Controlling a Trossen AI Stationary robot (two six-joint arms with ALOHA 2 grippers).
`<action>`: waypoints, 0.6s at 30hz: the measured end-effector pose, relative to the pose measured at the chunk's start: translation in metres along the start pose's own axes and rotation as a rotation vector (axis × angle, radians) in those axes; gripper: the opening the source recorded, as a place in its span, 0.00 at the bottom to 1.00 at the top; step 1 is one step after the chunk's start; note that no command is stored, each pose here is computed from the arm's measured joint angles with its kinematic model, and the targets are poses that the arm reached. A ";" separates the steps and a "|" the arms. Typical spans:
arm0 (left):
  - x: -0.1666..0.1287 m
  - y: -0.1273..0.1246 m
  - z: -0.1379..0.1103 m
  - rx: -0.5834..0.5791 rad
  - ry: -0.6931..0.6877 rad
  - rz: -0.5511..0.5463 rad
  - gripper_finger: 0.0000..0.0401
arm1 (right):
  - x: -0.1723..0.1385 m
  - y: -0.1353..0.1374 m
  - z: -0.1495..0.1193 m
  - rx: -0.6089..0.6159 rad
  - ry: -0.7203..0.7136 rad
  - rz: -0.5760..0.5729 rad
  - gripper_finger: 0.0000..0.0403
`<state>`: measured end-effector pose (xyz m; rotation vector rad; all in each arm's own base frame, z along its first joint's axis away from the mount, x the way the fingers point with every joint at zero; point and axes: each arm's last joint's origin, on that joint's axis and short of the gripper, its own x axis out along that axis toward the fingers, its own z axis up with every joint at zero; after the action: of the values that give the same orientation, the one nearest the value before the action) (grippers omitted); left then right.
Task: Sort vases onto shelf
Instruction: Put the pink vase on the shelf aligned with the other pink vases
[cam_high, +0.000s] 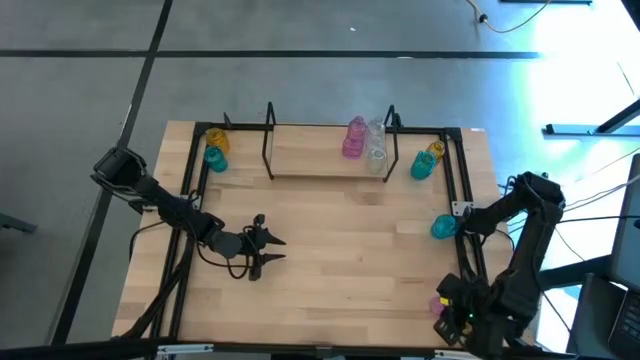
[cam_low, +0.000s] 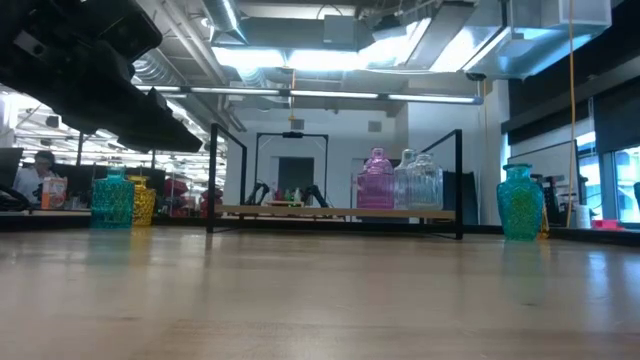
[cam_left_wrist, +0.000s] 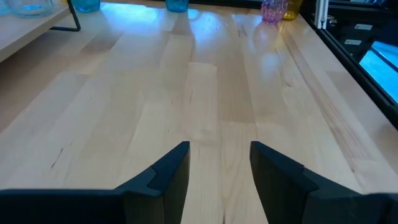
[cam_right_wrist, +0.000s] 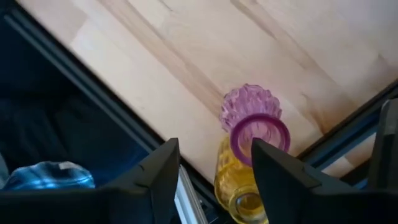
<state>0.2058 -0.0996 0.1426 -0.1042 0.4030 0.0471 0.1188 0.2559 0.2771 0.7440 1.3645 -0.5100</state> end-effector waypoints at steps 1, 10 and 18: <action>0.000 0.000 0.000 0.000 0.000 0.000 0.40 | 0.002 0.001 0.002 0.000 0.007 -0.009 0.45; 0.000 0.000 0.000 0.000 0.001 0.000 0.40 | 0.012 0.010 0.019 0.002 0.075 -0.081 0.38; 0.000 0.000 0.000 0.001 0.001 0.000 0.40 | 0.012 0.007 0.017 0.011 0.112 -0.115 0.36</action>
<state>0.2057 -0.0995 0.1425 -0.1035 0.4044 0.0470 0.1379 0.2494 0.2672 0.7146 1.5160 -0.5741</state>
